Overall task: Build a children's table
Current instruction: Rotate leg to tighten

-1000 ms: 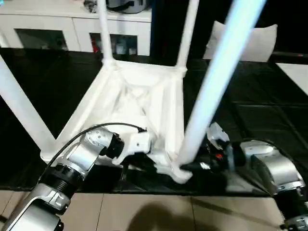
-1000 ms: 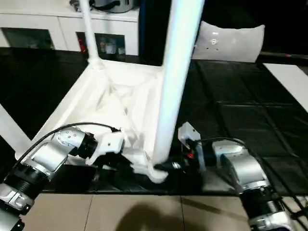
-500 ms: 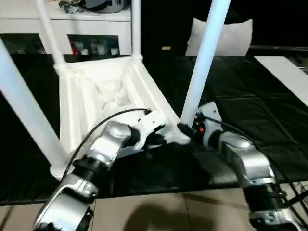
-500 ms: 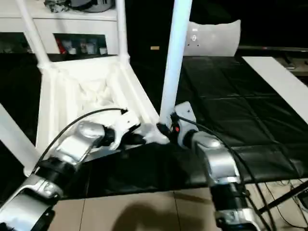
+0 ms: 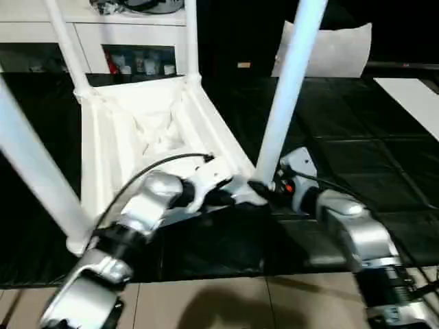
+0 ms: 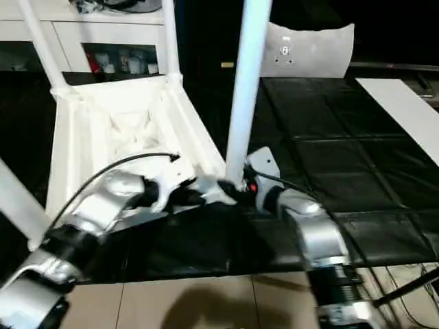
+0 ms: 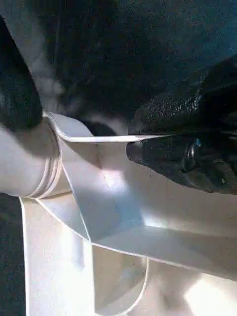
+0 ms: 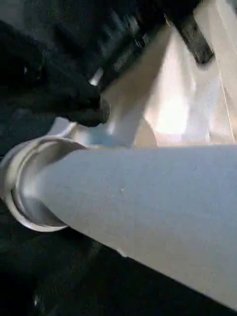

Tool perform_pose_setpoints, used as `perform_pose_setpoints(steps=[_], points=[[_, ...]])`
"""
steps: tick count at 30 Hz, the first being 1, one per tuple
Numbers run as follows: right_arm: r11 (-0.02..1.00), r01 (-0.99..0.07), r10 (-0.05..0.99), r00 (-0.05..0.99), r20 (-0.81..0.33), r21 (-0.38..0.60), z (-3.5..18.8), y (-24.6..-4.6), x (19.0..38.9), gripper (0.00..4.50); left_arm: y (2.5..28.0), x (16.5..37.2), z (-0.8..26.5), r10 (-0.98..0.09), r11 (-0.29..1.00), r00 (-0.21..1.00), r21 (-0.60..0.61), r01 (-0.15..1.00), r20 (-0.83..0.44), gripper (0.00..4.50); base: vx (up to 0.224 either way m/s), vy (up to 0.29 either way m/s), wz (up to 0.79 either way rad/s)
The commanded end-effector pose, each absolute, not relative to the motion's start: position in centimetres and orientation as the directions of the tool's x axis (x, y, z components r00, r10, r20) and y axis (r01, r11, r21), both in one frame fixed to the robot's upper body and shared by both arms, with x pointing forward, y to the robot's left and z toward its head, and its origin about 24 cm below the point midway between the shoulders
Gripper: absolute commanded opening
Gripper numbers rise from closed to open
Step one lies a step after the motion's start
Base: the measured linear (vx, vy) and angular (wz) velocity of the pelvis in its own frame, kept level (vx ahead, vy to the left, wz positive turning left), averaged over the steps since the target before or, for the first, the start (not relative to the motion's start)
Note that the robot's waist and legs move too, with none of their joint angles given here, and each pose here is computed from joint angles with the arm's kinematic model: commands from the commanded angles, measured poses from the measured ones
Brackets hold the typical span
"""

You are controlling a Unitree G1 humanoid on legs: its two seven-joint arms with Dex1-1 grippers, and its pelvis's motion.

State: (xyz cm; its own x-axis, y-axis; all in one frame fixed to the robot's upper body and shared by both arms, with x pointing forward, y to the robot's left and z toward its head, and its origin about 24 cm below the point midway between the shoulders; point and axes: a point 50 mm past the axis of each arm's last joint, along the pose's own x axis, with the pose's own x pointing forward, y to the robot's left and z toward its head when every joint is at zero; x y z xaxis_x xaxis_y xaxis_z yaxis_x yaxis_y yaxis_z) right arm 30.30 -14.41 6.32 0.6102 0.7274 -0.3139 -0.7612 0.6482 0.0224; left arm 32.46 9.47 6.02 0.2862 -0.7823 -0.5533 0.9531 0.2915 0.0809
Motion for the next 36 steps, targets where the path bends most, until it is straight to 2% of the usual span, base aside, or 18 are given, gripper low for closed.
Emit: perform_pose_setpoints(steps=[1, 5, 6, 7, 10, 13, 15, 17, 19, 21, 24, 31, 33, 36], points=[[0.529, -0.848, 0.820, 0.499, -0.280, 0.038, 6.9, -13.7, 29.7, 3.90, 8.4, 32.4, 7.8, -0.831, 0.191, 0.244, 0.156, 0.969, -0.500, 0.00, 0.000, 0.000, 0.00], [0.419, -0.908, 0.856, 0.390, -0.339, 0.012, 7.1, -15.9, 29.4, 4.18, 9.3, 31.1, 7.4, -0.839, 0.040, 0.109, 0.140, 0.989, -0.533, 0.00, 0.000, 0.000, 0.00], [0.419, -0.908, 0.856, 0.390, -0.339, 0.012, 7.1, -15.9, 29.4, 4.27, 9.3, 31.1, 7.4, -0.839, 0.040, 0.109, 0.140, 0.989, -0.533, 0.00, 0.000, 0.000, 0.00], [0.354, -0.935, 0.871, 0.342, -0.354, -0.034, 7.3, -16.6, 29.3, 4.34, 9.8, 30.4, 7.3, -0.837, -0.046, 0.028, 0.122, 0.991, -0.546, 0.00, 0.000, 0.000, 0.00], [0.268, -0.962, 0.893, 0.267, -0.361, -0.047, 7.5, -17.0, 28.9, 4.34, 10.2, 29.6, 7.0, -0.832, -0.139, -0.064, 0.095, 0.986, -0.552, 0.00, 0.000, 0.000, 0.00], [0.213, -0.977, 0.914, 0.199, -0.353, 0.001, 7.3, -17.0, 28.5, 4.34, 10.4, 29.3, 6.8, -0.820, -0.179, -0.099, 0.089, 0.980, -0.564, 0.00, 0.000, 0.000, 0.00], [0.160, -0.985, 0.929, 0.127, -0.347, 0.069, 7.2, -17.0, 28.1, 4.34, 10.5, 29.2, 6.7, -0.814, -0.196, -0.116, 0.081, 0.977, -0.570, 0.00, 0.000, 0.000, 0.00], [0.121, -0.986, 0.934, 0.075, -0.349, 0.112, 7.0, -17.2, 27.9, 4.07, 10.5, 29.2, 6.7, -0.811, -0.208, -0.128, 0.076, 0.975, -0.571, 0.00, 0.000, 0.000, 0.00], [0.108, -0.986, 0.937, 0.060, -0.344, 0.124, 7.0, -17.2, 28.0, 4.07, 10.5, 29.2, 6.8, -0.809, -0.212, -0.132, 0.076, 0.974, -0.572, 0.00, 0.000, 0.000, 0.00], [0.096, -0.986, 0.945, 0.046, -0.325, 0.140, 7.1, -17.0, 28.1, 3.76, 10.7, 29.2, 6.7, -0.803, -0.219, -0.137, 0.074, 0.973, -0.580, 0.00, 0.000, 0.000, 0.00], [0.069, -0.985, 0.951, 0.018, -0.310, 0.155, 7.0, -16.7, 28.0, 3.65, 10.9, 29.1, 6.7, -0.801, -0.226, -0.144, 0.071, 0.972, -0.582, 0.00, 0.000, 0.000, 0.00], [0.050, -0.983, 0.952, -0.007, -0.305, 0.179, 6.9, -16.6, 27.9, 2.84, 11.0, 29.1, 6.7, -0.799, -0.229, -0.144, 0.073, 0.971, -0.584, 0.00, 0.000, 0.000, 0.00], [0.045, -0.982, 0.953, -0.013, -0.304, 0.185, 6.9, -16.6, 27.9, 2.79, 11.0, 29.1, 6.7, -0.798, -0.229, -0.145, 0.072, 0.971, -0.585, 0.00, 0.000, 0.000, 0.00], [0.034, -0.980, 0.953, -0.028, -0.300, 0.197, 6.9, -16.6, 27.8, 2.47, 11.0, 29.1, 6.7, -0.797, -0.231, -0.147, 0.072, 0.970, -0.586, 0.00, 0.000, 0.000, 0.00]])
